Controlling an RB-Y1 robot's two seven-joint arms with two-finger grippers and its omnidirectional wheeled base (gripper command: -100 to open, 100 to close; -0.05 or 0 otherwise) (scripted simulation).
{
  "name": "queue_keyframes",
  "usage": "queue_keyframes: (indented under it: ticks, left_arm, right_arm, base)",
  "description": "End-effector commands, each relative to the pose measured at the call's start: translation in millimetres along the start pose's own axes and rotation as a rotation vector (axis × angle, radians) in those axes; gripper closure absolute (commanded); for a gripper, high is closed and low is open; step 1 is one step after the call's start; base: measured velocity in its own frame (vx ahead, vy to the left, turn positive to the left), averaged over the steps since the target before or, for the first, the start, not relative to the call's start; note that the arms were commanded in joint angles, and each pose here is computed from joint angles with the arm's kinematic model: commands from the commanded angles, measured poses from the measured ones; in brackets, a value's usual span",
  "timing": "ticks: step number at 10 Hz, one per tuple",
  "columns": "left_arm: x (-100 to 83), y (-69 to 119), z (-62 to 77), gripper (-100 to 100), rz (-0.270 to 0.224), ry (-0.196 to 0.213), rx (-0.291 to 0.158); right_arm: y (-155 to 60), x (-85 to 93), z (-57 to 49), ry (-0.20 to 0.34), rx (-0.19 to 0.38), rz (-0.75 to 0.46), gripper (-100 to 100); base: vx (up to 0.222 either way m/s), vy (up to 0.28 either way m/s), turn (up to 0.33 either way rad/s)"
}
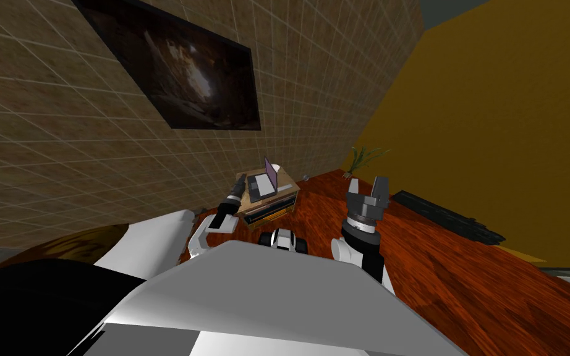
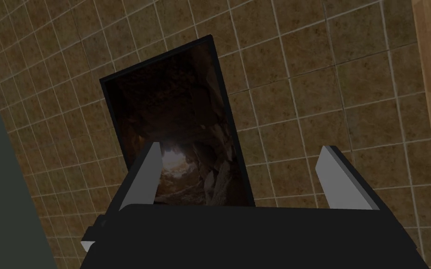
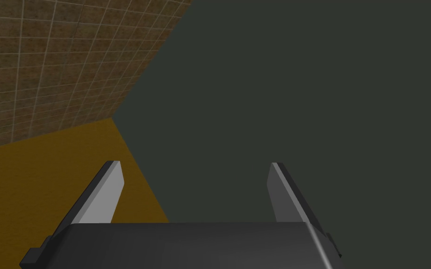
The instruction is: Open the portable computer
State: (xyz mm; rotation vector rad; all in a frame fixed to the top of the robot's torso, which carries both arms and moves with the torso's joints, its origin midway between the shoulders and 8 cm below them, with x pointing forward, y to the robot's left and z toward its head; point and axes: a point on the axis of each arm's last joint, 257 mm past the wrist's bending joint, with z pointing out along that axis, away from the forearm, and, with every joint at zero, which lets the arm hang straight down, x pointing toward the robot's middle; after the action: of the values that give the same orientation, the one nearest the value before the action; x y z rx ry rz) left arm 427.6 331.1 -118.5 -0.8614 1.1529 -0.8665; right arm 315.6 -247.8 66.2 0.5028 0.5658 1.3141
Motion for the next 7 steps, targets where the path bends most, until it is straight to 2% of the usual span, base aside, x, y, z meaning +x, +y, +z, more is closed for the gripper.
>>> queue_keyframes:
  ticks: [1, 4, 7]
  left_arm:
    - [-2.5, 27.0, 0.1, -100, 0.051, -0.004, -0.073]
    - [-9.8, 48.4, 2.4, -100, 0.099, -0.014, -0.134]
    - [-18.6, 64.4, 4.9, -100, 0.136, -0.031, -0.179]
  right_arm:
    - [0.0, 0.0, 0.0, 0.000, 0.000, 0.000, 0]
    - [0.0, 0.0, 0.0, 0.000, 0.000, 0.000, 0]
    - [0.0, -0.1, 0.0, 0.000, 0.000, 0.000, 0]
  base:
    - [0.053, -0.261, 0.026]
    - [0.064, -0.225, 0.049]
    - [0.121, -0.200, 0.088]
